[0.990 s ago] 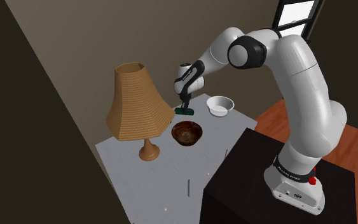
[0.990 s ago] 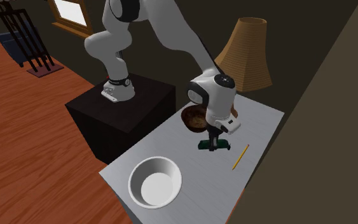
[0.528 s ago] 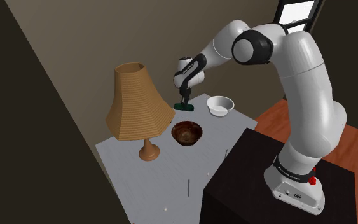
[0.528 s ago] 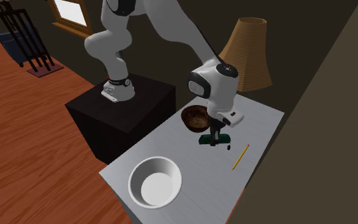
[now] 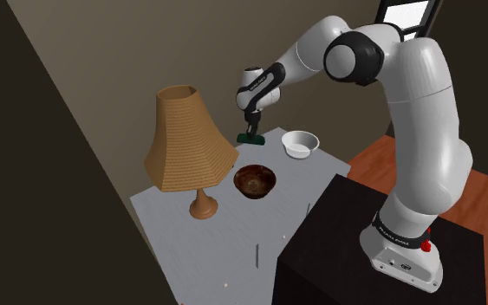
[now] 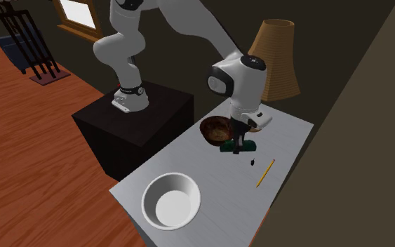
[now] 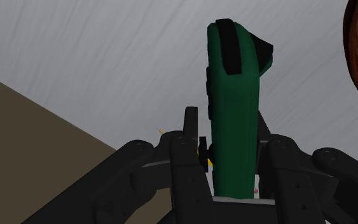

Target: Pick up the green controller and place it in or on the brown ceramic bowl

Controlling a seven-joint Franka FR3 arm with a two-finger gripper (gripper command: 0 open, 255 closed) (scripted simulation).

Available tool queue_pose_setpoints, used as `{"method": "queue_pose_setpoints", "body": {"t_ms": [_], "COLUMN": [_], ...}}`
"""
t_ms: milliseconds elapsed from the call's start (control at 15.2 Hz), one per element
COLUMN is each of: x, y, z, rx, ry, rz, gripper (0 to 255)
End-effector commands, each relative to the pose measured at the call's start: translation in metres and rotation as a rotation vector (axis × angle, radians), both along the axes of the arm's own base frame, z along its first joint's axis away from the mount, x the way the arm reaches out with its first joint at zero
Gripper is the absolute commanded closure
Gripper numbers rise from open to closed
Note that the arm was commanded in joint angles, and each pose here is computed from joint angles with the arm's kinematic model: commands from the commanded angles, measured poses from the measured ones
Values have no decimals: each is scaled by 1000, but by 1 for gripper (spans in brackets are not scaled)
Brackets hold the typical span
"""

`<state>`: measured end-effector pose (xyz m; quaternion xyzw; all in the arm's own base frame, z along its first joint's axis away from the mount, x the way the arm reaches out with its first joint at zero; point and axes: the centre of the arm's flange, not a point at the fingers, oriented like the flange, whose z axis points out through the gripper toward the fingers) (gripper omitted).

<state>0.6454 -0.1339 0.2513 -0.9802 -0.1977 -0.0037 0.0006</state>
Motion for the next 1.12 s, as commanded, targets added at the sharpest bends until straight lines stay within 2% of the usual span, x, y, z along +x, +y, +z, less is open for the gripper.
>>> {"method": "queue_pose_setpoints", "body": {"t_ms": [0, 198, 1056], "x": [0, 0, -116], "y": [0, 0, 126], "z": [10, 22, 20], "rx": [0, 0, 0], "ry": [0, 0, 0], "rz": [0, 0, 0], "gripper": [255, 255, 255]}}
